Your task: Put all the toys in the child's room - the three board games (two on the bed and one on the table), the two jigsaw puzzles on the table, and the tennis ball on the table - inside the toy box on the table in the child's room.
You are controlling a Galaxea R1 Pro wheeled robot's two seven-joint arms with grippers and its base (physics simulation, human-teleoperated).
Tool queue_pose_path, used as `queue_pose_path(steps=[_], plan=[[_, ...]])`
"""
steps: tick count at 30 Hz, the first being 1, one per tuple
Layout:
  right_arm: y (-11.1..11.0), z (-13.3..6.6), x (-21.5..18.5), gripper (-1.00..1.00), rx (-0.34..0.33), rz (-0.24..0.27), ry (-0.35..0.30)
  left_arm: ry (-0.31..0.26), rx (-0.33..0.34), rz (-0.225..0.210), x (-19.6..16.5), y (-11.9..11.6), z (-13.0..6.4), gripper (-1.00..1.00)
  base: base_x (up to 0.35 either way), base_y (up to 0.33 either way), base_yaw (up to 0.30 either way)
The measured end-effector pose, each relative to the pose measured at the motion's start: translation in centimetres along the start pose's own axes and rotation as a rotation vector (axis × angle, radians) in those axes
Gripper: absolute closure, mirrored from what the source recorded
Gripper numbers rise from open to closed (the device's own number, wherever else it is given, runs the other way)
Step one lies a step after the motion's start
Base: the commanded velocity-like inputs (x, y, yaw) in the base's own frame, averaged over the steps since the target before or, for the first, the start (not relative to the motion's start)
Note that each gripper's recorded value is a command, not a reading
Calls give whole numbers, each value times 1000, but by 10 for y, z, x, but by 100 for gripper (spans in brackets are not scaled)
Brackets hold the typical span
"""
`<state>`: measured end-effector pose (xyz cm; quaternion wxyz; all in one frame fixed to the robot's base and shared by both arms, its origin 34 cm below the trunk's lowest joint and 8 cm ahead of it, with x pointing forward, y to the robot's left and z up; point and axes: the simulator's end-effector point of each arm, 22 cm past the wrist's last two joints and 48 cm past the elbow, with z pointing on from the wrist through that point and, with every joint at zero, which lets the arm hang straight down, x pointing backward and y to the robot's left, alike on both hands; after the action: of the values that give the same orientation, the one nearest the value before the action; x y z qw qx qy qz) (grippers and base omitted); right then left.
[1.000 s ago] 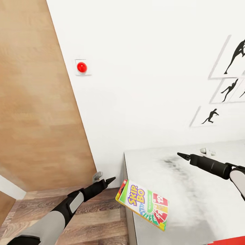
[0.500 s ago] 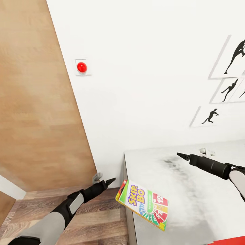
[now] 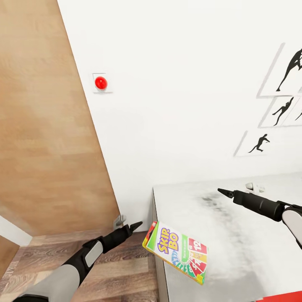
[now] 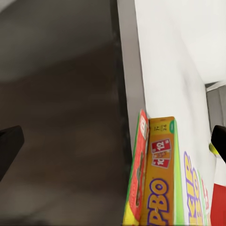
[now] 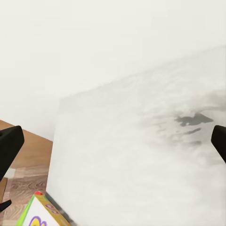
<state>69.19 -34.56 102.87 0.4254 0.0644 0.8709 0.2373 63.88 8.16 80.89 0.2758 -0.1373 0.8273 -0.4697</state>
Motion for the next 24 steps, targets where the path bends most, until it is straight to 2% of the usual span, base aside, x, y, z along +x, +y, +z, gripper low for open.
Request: queue_pose_path(steps=[24], plan=[[0,0,0,-100,1,0,0,11,18,-48,24,-3,2,-100,0,0,0]])
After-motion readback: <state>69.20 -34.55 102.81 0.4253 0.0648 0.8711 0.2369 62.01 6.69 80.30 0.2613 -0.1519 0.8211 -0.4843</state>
